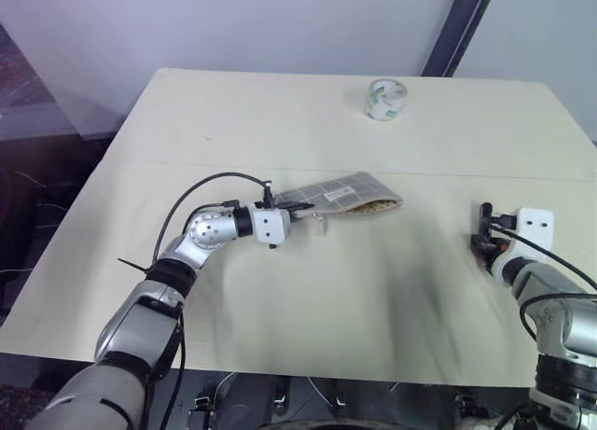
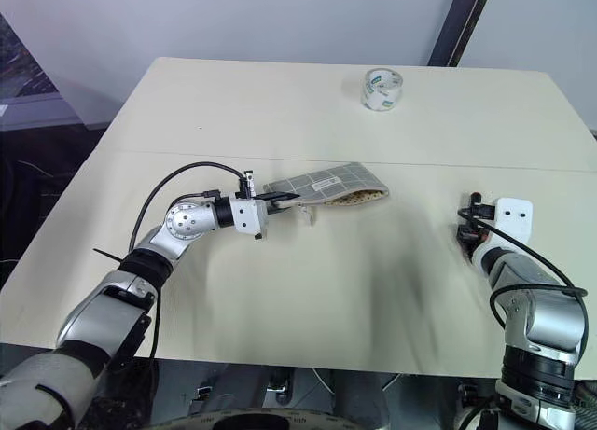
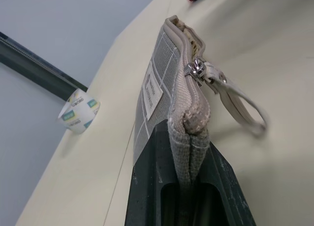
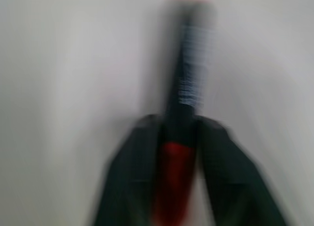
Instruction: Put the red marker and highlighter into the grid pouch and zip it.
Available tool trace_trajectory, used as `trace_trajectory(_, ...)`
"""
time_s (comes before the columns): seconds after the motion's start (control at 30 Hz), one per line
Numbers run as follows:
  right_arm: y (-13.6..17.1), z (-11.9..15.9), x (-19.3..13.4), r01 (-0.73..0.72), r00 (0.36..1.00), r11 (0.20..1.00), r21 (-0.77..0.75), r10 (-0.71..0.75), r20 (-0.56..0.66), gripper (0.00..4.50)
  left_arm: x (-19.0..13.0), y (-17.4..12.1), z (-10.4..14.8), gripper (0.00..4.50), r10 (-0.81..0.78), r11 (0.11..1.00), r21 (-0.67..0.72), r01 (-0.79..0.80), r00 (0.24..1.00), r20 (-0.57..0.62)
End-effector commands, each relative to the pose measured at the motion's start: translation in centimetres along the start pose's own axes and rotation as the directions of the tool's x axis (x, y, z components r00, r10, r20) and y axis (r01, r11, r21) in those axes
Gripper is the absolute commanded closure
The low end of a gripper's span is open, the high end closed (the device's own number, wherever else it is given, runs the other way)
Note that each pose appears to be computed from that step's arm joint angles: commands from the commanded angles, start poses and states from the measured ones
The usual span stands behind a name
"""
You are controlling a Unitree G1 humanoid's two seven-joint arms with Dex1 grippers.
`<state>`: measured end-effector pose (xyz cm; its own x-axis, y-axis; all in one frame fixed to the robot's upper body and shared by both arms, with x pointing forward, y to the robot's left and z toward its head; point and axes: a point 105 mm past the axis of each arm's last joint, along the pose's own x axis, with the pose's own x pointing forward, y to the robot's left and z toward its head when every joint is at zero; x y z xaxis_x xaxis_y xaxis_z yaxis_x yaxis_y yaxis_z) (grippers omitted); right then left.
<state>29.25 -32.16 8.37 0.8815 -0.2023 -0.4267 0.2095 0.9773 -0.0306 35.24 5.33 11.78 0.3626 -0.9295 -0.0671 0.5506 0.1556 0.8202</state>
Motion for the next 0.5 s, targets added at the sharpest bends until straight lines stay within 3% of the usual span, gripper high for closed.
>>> trace_trajectory(0.03,2.1,5.8,-2.0,-0.108,0.954,0.971,-0.212,0.162,0.254,4.16,0.2,1.1,1.0,4.5,0.036,0.999,0.028,-0.037,0.999,0.039)
trace_trajectory(0.1,4.6,7.7,-3.8,-0.222,0.877,0.908,-0.356,0.345,0.334,4.16,0.3,1.1,1.0,4.5,0.035,0.999,0.027,-0.036,0.999,0.041)
trace_trajectory(0.2,7.8,7.2,-6.3,-0.309,0.778,0.721,-0.62,0.567,0.272,4.16,0.5,1.2,1.1,4.5,0.032,0.999,0.028,-0.033,0.998,0.046)
trace_trajectory(0.37,9.5,5.1,-7.5,-0.356,0.727,0.542,-0.761,0.673,0.139,4.16,0.8,1.3,1.2,4.5,0.027,0.999,0.031,-0.028,0.998,0.054)
trace_trajectory(0.43,9.2,3.6,-7.0,-0.332,0.751,0.433,-0.838,0.659,0.043,4.16,0.9,1.3,1.3,4.5,0.025,0.999,0.032,-0.027,0.998,0.057)
trace_trajectory(0.5,8.8,3.1,-6.5,-0.32,0.768,0.409,-0.855,0.64,0.019,4.16,1.0,1.3,1.3,4.5,0.026,0.999,0.03,-0.028,0.998,0.058)
